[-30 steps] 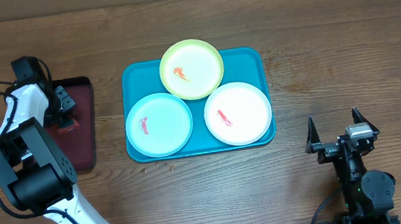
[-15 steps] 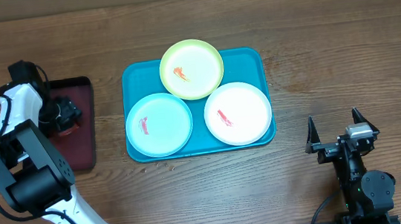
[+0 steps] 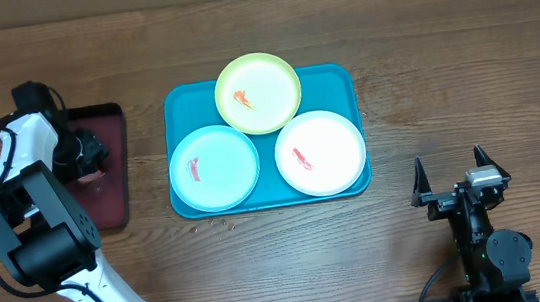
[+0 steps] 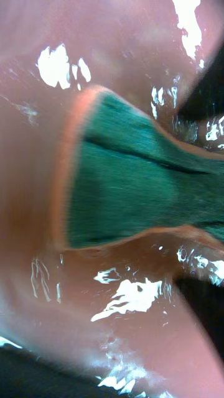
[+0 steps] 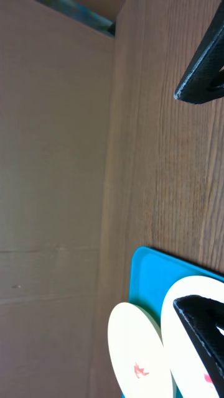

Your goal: Clean dirty plates on tray and stack at the side

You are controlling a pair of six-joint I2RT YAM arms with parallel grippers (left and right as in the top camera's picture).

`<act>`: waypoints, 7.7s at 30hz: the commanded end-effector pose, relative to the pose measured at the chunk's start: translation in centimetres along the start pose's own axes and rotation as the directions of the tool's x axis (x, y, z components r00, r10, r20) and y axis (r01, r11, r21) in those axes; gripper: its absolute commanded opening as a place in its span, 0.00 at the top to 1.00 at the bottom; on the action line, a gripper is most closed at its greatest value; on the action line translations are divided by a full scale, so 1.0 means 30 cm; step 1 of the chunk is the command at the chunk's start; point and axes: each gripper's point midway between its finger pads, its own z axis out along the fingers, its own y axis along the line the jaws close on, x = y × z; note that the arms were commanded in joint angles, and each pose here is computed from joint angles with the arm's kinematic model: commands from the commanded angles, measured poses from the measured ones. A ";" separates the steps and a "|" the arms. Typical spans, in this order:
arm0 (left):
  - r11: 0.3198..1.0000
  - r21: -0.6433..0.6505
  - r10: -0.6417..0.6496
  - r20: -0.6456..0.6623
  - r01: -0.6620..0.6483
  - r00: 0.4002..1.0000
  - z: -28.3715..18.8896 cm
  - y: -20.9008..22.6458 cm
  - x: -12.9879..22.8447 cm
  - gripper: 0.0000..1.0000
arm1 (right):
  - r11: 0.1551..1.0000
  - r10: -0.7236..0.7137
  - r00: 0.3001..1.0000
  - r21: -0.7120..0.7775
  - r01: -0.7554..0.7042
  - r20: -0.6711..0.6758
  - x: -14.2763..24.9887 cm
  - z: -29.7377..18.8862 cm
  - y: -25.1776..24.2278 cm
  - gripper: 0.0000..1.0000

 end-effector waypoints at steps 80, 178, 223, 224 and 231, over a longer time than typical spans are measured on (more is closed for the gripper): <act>1.000 0.023 0.018 -0.074 -0.017 0.997 -0.169 -0.022 -0.028 0.06 | 1.000 0.000 1.000 0.004 0.000 -0.002 0.011 0.002 -0.003 0.00; 0.999 -0.028 -0.030 0.042 0.032 0.999 -0.040 0.002 -0.064 0.19 | 1.000 0.000 1.000 0.004 0.000 -0.002 0.011 0.002 -0.003 0.00; 0.986 0.154 0.040 0.198 -0.071 0.979 -0.453 -0.153 -0.106 0.96 | 1.000 0.000 1.000 0.004 0.000 -0.002 0.011 0.002 -0.003 0.00; 0.983 0.166 0.042 0.230 -0.082 0.972 -0.496 -0.166 -0.111 0.96 | 1.000 0.000 1.000 0.004 0.000 -0.002 0.011 0.002 -0.003 0.00; 0.974 0.196 0.034 0.369 -0.114 0.929 -0.700 -0.179 -0.115 0.96 | 1.000 0.000 1.000 0.004 0.000 -0.002 0.011 0.002 -0.003 0.00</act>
